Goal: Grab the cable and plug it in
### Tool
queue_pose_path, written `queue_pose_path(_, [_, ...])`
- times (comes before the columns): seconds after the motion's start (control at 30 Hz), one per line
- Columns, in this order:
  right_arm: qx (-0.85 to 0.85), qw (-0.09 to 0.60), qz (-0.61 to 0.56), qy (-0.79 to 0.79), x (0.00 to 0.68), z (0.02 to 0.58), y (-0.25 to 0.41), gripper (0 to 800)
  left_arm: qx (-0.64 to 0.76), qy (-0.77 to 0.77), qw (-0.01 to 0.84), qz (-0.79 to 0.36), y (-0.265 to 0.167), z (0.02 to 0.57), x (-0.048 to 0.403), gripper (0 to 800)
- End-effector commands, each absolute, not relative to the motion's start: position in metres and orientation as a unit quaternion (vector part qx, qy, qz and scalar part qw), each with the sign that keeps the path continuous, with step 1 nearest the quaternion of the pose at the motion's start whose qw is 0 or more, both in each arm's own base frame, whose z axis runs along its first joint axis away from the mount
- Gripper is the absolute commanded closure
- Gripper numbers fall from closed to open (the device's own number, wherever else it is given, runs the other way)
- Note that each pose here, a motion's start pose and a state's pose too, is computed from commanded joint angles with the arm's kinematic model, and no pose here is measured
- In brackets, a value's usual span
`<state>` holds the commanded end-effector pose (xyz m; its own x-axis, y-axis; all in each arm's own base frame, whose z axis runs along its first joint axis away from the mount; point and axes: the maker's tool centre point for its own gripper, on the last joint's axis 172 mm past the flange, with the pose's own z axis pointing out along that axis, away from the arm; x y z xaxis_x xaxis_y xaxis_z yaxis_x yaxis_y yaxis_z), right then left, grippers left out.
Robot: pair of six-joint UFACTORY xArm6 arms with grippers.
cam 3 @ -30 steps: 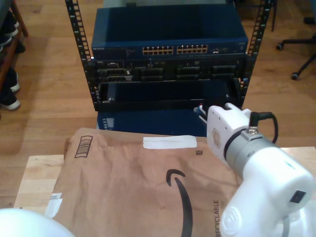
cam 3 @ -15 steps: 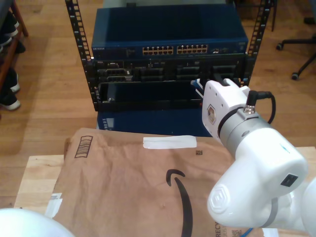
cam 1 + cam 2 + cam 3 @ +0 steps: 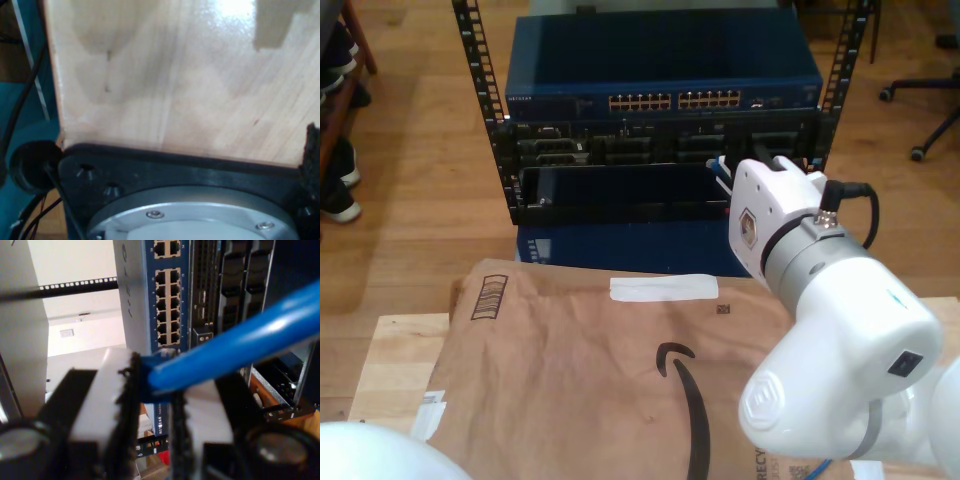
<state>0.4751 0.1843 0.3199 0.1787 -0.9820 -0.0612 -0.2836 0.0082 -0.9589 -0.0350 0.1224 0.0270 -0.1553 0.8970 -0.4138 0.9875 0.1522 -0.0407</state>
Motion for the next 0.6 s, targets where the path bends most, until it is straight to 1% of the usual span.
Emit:
queue_pose_path(0.13, [-0.609, 0.474, -0.358, 0.526, 0.477, 0.316, 0.190, 800, 0.633, 0.744, 0.148, -0.153, 0.122, 0.027, -0.035, 0])
queue_pose_path(0.27, [-0.598, 0.490, -0.360, 0.523, 0.487, 0.337, 0.200, 800, 0.633, 0.744, 0.148, -0.153, 0.122, 0.027, -0.035, 0])
queue_pose_path(0.47, [-0.597, 0.491, -0.362, 0.521, 0.511, 0.338, 0.219, 800, 0.633, 0.744, 0.148, -0.153, 0.122, 0.027, -0.035, 0])
queue_pose_path(0.6, [-0.594, 0.490, -0.368, 0.522, 0.514, 0.336, 0.216, 800, 0.633, 0.744, 0.147, -0.153, 0.122, 0.027, -0.035, 0])
